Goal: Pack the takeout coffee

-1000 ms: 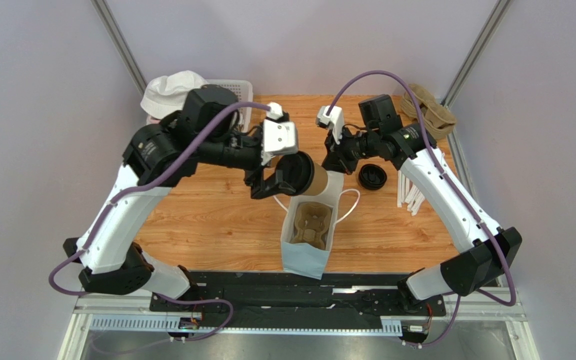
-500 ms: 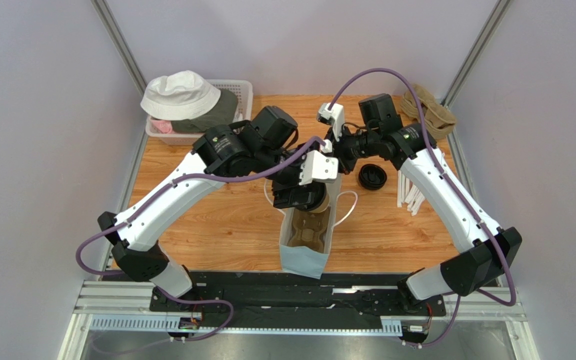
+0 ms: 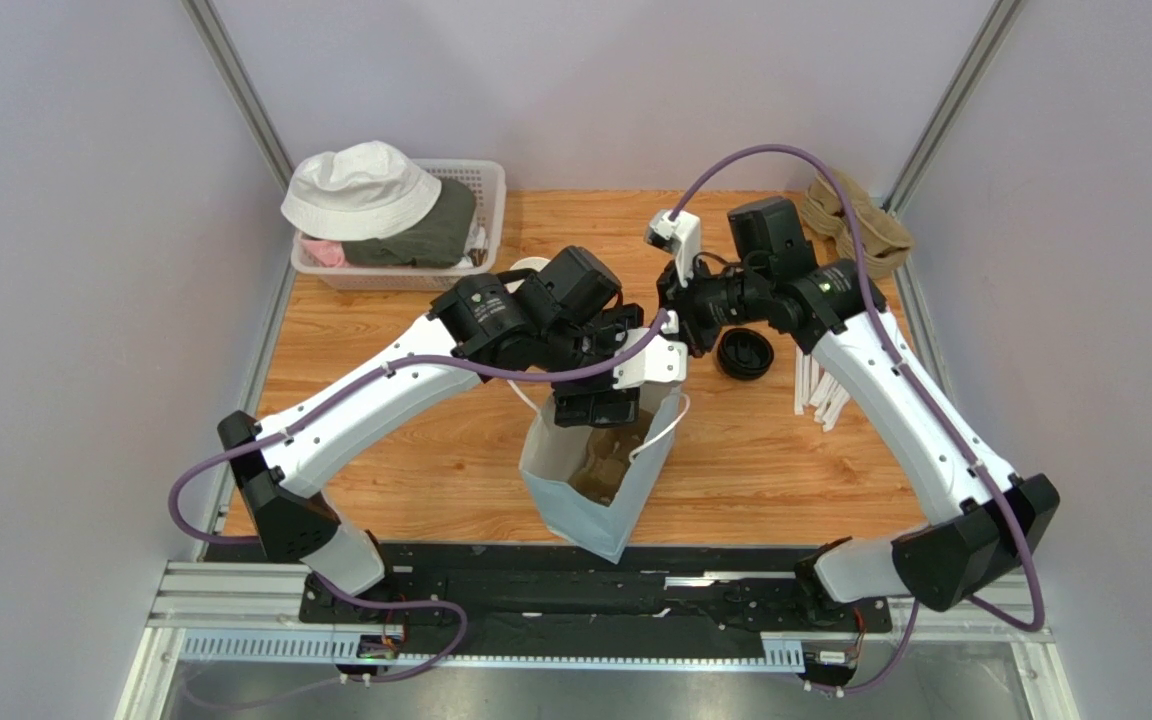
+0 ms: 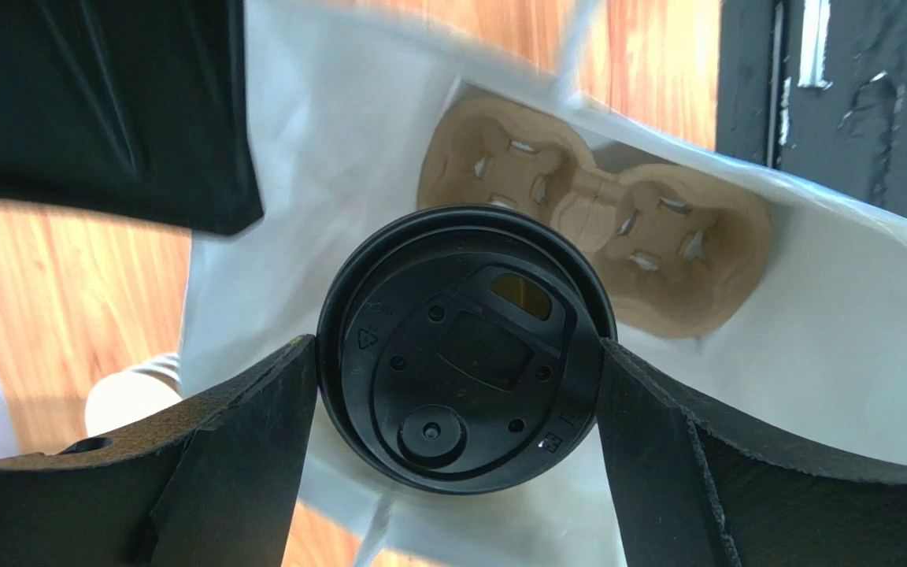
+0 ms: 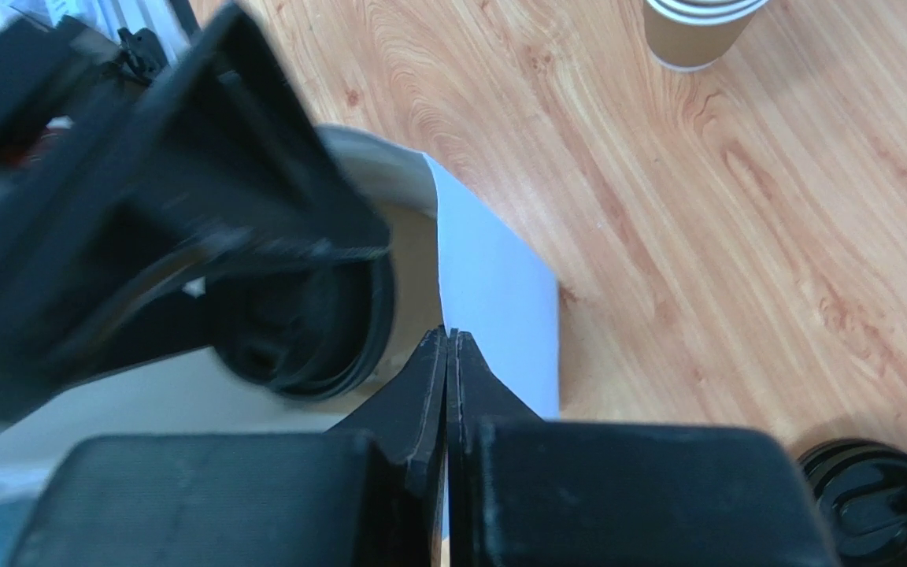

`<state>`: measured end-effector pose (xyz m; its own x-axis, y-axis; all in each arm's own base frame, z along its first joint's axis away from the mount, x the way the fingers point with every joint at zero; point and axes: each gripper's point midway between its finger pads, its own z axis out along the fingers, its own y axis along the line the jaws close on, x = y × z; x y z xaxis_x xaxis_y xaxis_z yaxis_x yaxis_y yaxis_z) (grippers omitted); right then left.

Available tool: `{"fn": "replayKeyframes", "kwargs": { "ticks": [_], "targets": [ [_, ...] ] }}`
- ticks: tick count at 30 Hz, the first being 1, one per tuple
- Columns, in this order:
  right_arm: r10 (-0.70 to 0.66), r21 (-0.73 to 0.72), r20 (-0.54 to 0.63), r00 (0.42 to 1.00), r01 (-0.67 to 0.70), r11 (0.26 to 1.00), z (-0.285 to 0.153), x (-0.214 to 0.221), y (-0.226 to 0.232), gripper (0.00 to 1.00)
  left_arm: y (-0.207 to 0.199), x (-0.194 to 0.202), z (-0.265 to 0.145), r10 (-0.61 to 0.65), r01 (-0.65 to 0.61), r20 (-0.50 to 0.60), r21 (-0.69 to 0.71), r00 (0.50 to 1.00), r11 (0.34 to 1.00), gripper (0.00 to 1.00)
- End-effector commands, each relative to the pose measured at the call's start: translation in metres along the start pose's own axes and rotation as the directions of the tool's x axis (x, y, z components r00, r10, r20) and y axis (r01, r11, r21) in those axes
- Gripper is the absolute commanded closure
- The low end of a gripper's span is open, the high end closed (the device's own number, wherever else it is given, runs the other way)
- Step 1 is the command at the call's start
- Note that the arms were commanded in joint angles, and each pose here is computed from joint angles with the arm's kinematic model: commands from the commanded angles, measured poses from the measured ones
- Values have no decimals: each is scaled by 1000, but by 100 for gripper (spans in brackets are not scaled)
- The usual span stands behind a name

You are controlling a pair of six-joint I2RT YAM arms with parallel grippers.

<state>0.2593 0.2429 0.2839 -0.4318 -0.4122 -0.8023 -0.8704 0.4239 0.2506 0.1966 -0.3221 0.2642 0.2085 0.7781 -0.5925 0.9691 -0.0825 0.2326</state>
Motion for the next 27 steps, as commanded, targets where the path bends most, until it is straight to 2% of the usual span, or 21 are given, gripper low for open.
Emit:
{"fn": "replayKeyframes", "kwargs": {
  "ticks": [1, 7, 11, 14, 15, 18, 21, 27],
  "targets": [
    [10, 26, 84, 996, -12, 1000, -28, -4, 21, 100, 15, -1, -8, -64, 66, 33, -96, 997, 993, 73],
    [35, 4, 84, 996, -35, 999, -40, 24, 42, 100, 21, -5, -21, -112, 126, 112, -133, 987, 983, 74],
    [-14, -124, 64, 998, 22, 992, -54, 48, 78, 96, 17, -8, -28, -109, 129, 149, -129, 983, 983, 74],
    [-37, -103, 48, 998, 41, 994, -63, 52, 81, 75, 11, -9, -30, -102, 120, 161, -109, 982, 987, 74],
    [-60, -85, 60, 996, 65, 994, -64, 47, 78, 58, 10, -9, -31, -100, 118, 164, -104, 981, 988, 75],
    [-110, -2, 102, 989, 111, 994, -64, 23, 60, 36, 5, -5, -27, -105, 118, 155, -80, 982, 990, 75],
    [-134, 59, 124, 983, 128, 990, -67, -1, 46, 31, 3, -6, -27, -100, 113, 160, -72, 982, 991, 75],
    [-186, 106, 133, 974, 172, 979, -55, -29, 17, 27, -2, -4, -29, -94, 106, 163, -64, 982, 992, 75]
  ]
}}
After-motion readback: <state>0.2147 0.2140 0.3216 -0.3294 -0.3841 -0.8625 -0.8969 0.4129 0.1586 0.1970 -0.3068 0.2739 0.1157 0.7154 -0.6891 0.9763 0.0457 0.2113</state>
